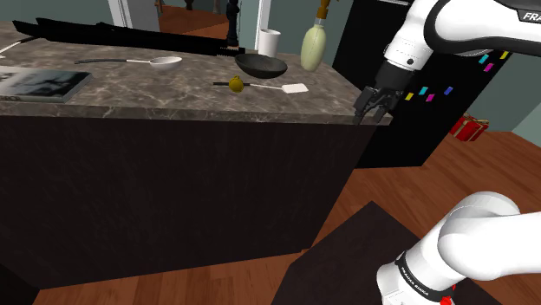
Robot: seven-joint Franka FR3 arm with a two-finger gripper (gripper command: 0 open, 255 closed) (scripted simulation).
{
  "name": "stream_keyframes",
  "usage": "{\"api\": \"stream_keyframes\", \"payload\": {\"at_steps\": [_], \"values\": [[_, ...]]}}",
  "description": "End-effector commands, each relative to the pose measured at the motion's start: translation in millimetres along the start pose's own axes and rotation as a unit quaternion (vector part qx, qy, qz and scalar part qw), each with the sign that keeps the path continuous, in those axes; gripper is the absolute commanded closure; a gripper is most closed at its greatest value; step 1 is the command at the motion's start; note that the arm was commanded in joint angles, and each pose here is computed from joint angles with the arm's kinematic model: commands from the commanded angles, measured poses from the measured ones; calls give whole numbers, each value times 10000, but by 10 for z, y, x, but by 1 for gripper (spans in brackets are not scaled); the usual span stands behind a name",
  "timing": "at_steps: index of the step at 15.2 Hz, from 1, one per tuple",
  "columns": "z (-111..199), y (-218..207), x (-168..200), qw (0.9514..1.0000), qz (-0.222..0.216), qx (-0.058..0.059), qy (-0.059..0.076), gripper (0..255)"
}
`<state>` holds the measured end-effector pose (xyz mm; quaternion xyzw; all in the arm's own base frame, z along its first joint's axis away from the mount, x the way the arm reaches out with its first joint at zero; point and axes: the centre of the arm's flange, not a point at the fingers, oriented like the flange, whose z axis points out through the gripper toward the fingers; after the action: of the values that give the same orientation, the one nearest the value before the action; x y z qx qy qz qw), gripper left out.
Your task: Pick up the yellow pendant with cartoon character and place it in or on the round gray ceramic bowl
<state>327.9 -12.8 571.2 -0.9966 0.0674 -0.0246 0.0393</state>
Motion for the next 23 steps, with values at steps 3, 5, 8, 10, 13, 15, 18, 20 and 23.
{"api": "stream_keyframes", "payload": {"at_steps": [3,5,8,10,13,15,18,20,23], "values": [[41,-269,-45,9991,222,-44,361,0],[87,-540,-76,9964,444,-89,722,0],[163,-946,-92,9889,776,-155,1260,0],[217,-1217,-83,9816,995,-199,1615,0],[300,-1620,-39,9674,1320,-264,2144,0],[354,-1886,10,9558,1534,-307,2491,0],[433,-2279,112,9350,1850,-370,3003,0],[481,-2537,199,9190,2056,-412,3338,0],[545,-2914,358,8919,2359,-472,3829,0]]}}
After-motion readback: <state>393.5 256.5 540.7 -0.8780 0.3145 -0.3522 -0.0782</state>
